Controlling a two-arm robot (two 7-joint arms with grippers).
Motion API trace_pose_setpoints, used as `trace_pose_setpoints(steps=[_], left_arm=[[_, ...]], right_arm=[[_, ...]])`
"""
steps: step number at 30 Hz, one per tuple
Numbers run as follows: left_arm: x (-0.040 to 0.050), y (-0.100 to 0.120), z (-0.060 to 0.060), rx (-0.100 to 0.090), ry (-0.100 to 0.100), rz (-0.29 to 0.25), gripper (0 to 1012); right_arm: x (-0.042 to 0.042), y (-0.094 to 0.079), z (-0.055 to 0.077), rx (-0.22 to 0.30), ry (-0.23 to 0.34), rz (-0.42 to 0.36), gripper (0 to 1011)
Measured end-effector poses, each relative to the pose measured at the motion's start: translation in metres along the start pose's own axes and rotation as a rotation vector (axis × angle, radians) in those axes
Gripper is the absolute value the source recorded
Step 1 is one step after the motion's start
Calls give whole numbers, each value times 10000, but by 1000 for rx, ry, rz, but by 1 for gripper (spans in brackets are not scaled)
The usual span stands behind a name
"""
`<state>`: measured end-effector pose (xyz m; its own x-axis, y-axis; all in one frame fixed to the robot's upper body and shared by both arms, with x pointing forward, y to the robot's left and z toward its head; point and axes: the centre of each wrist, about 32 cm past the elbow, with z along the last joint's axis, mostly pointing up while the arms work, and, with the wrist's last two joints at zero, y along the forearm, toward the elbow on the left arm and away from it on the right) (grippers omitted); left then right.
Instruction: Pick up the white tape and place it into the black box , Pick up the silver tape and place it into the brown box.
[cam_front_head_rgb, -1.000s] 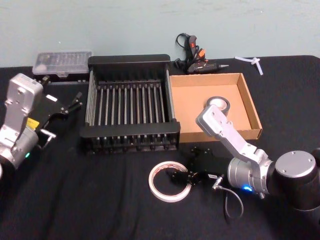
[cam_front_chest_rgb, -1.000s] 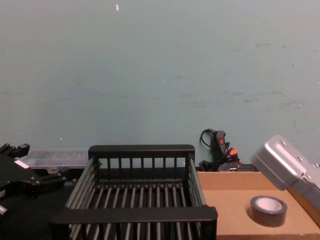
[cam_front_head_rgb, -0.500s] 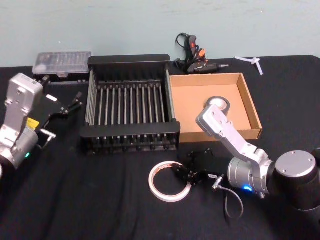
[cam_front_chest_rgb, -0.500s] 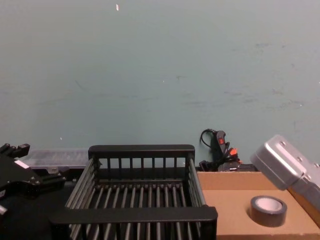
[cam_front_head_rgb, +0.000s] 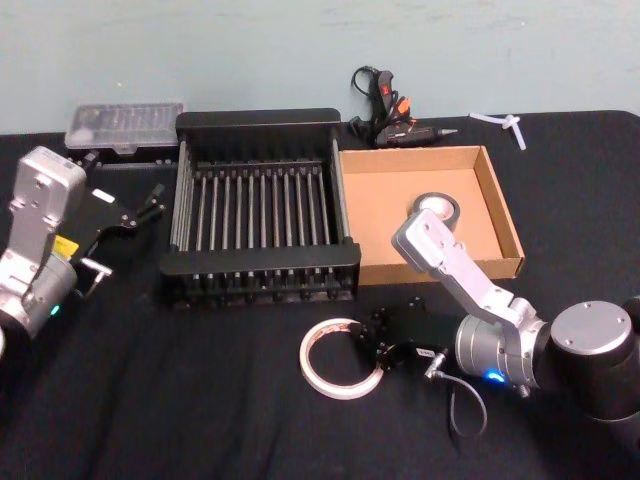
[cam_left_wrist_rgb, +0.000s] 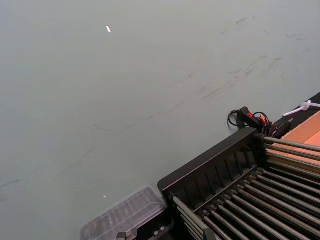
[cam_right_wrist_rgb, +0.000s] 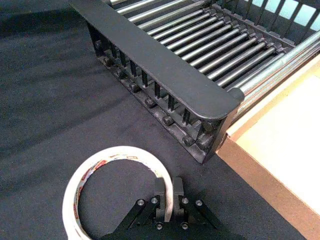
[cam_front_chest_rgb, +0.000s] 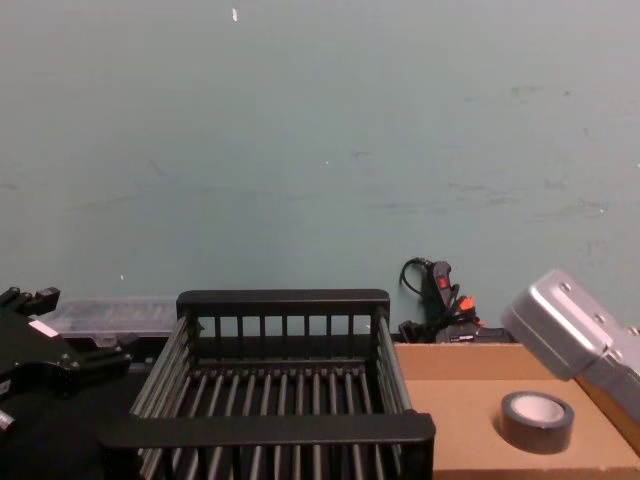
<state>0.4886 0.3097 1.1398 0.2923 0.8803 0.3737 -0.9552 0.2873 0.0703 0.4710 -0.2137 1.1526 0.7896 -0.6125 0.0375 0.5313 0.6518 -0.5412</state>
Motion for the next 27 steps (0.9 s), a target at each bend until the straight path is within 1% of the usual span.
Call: trace_pose_setpoints(steps=[7, 16, 27], left_arm=[[0, 0, 0, 0, 0, 0, 1002], [0, 0, 0, 0, 0, 0, 1002], [0, 0, 0, 0, 0, 0, 1001]], right_arm=[[7, -6, 1, 5, 6, 7, 98], [21, -73, 60, 34, 3, 12, 98], [-4, -248, 228, 88, -26, 20, 98]])
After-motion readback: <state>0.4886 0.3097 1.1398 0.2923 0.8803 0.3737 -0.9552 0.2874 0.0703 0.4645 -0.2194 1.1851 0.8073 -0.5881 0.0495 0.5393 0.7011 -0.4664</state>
